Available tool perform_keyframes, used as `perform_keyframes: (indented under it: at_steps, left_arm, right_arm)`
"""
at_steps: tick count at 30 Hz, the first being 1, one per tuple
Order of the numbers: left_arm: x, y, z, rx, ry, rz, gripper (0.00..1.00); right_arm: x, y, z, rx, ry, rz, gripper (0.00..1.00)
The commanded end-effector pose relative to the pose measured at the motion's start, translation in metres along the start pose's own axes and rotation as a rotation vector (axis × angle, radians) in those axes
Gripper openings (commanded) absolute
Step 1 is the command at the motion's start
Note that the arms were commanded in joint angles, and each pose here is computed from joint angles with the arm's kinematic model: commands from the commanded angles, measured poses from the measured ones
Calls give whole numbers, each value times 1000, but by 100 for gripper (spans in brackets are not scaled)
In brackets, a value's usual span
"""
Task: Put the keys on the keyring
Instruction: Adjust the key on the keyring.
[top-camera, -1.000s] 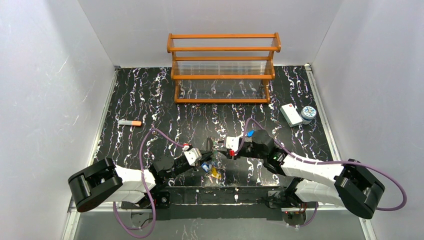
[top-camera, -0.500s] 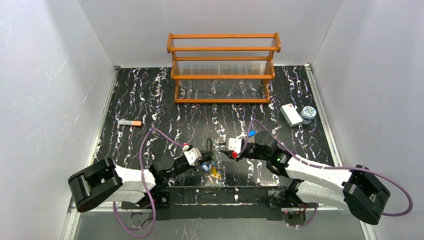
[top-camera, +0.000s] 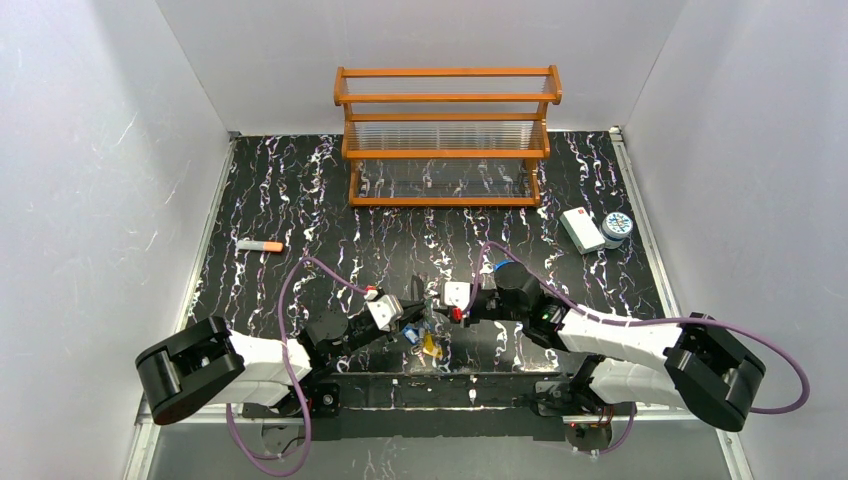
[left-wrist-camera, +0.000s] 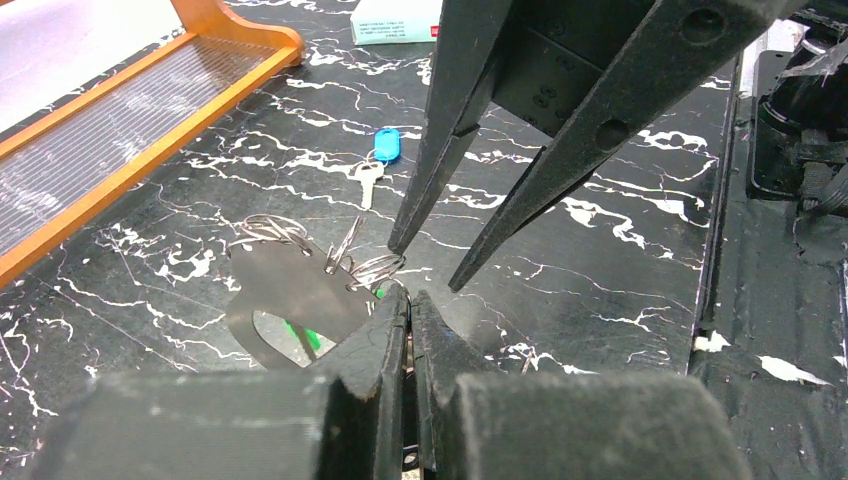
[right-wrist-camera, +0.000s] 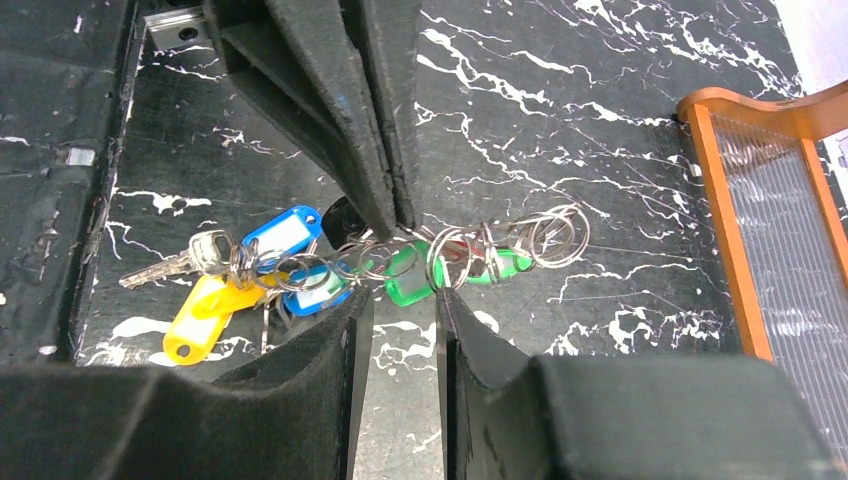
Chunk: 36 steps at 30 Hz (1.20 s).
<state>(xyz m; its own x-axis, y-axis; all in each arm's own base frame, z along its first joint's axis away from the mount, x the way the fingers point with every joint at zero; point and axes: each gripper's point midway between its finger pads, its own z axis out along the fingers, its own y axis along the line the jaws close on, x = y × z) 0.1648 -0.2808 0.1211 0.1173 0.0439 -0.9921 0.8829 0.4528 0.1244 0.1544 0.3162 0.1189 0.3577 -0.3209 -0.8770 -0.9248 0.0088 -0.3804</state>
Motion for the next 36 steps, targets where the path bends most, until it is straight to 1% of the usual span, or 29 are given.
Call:
perform_keyframes:
  at_steps: [1,13,17,21,24,26,32,36]
  left_arm:
    - [-1,-2,0,6,2,-15,0]
    - [-2,-3,1,10,1,-19,0]
    - [-2,-3,1,11,2,-18,0]
    - [-1,-3,1,12,5,-18,0]
    - [0,-3,1,12,6,-18,0]
    - [0,-3,1,12,7,-17,0]
    - [4,-5,-1,24,20,9,0]
    - [10,-15,1,102,48,71,0]
  right_arm:
    - [-35,-28,3,82,-83,-75,38]
    - [-38,-29,7,70,-85,-106,37]
    - [-38,-33,9,77,-78,-113,32]
    - [-41,-37,10,85,-77,-125,19]
    - [-42,-38,11,82,-74,-124,7]
    - [-41,-38,11,82,-66,-121,1]
    - [-41,-38,8,81,-55,-104,1]
    - [-41,-38,7,89,-53,-82,1]
